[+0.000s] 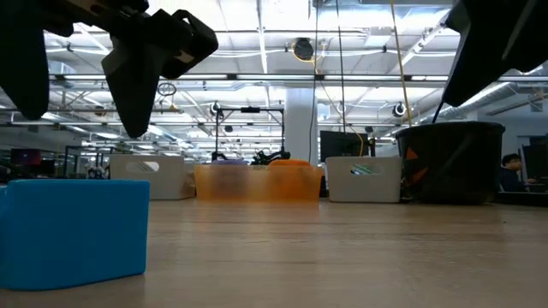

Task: Pick & Place Toys
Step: Put the blue game piece into the right gray bin

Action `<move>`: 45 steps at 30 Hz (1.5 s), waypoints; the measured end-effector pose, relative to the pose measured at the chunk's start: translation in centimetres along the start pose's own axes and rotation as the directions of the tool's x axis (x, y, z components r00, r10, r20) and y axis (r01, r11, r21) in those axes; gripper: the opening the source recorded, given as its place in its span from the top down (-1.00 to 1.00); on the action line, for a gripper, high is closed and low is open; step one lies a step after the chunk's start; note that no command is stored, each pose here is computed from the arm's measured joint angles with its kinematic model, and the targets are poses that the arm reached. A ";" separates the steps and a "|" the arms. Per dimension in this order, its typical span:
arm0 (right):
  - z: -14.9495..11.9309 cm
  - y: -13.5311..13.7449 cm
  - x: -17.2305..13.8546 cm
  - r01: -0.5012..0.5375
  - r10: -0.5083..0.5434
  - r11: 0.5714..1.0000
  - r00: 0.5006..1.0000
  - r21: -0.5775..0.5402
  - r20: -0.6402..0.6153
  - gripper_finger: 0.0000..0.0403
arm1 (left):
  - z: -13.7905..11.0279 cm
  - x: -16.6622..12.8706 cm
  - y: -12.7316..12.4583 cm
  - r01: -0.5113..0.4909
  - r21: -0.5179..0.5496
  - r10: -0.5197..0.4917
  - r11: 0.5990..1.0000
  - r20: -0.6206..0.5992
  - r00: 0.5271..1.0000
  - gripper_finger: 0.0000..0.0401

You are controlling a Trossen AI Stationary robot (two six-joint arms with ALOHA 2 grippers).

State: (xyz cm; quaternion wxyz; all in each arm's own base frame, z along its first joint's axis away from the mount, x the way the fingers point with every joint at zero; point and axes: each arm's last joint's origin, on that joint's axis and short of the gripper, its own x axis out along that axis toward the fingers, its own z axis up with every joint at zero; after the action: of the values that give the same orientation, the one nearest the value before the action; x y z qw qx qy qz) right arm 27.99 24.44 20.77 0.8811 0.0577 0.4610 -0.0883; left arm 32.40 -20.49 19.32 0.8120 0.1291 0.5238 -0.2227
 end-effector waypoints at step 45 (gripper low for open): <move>-0.5 -0.5 0.9 0.019 -0.020 0.999 1.000 0.051 0.021 -0.51 | 0.5 0.1 -0.9 0.033 0.175 -0.043 0.984 0.052 0.998 -0.69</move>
State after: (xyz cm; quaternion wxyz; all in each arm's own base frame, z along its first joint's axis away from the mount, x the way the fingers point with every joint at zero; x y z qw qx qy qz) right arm 28.00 23.98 19.79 0.8833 0.0748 0.4498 -0.1092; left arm 32.43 -21.50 19.42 0.8075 0.1834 0.4818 -0.2866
